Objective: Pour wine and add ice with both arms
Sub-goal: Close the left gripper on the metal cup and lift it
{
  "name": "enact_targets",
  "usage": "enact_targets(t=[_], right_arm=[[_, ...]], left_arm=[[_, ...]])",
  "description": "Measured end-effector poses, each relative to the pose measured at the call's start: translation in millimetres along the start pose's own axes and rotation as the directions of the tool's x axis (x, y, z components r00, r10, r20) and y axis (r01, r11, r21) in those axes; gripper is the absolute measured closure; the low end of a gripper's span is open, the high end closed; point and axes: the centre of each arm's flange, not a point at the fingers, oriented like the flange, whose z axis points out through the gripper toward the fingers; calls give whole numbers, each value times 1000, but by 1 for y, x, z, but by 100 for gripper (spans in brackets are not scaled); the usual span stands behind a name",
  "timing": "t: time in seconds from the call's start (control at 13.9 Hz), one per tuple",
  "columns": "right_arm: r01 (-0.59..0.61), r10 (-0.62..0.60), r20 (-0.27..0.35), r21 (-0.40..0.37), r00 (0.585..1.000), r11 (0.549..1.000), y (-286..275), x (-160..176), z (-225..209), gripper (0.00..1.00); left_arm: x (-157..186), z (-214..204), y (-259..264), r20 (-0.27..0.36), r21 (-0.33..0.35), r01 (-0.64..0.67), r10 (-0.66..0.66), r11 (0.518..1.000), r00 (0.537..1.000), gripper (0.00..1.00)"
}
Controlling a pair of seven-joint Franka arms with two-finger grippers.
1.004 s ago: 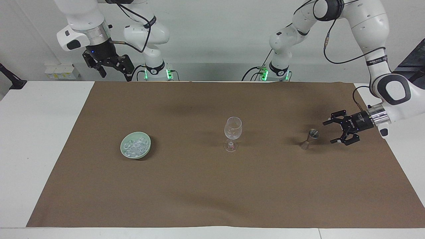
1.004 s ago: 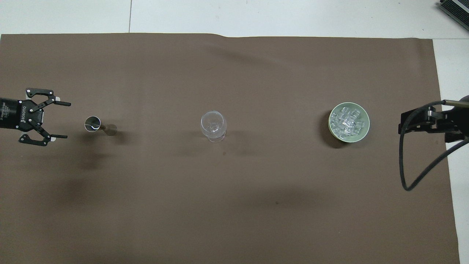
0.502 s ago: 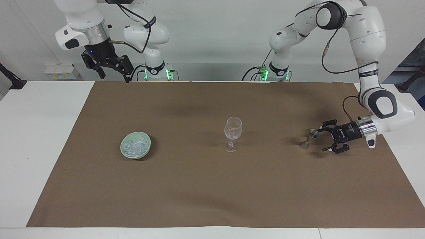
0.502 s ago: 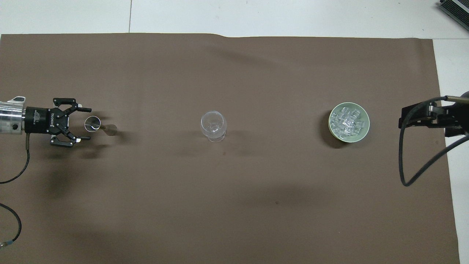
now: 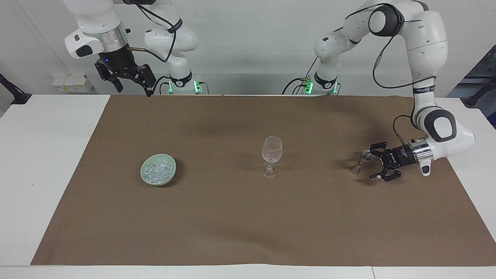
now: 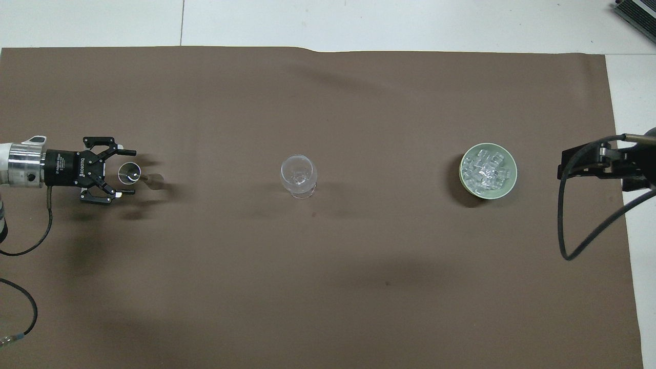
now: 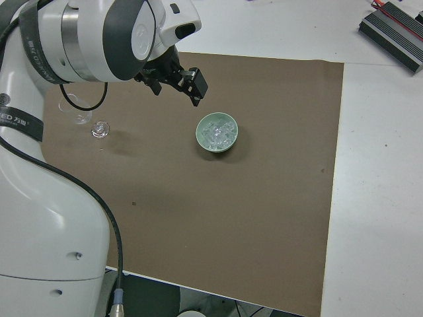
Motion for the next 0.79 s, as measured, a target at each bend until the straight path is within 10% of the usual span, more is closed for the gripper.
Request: enact_targets(t=[0.79], right_arm=[[0, 0, 0, 0, 1000, 1000, 0, 0, 0, 0]], left_arm=[[4, 11, -5, 27, 2, -20, 20, 1000, 999, 0]])
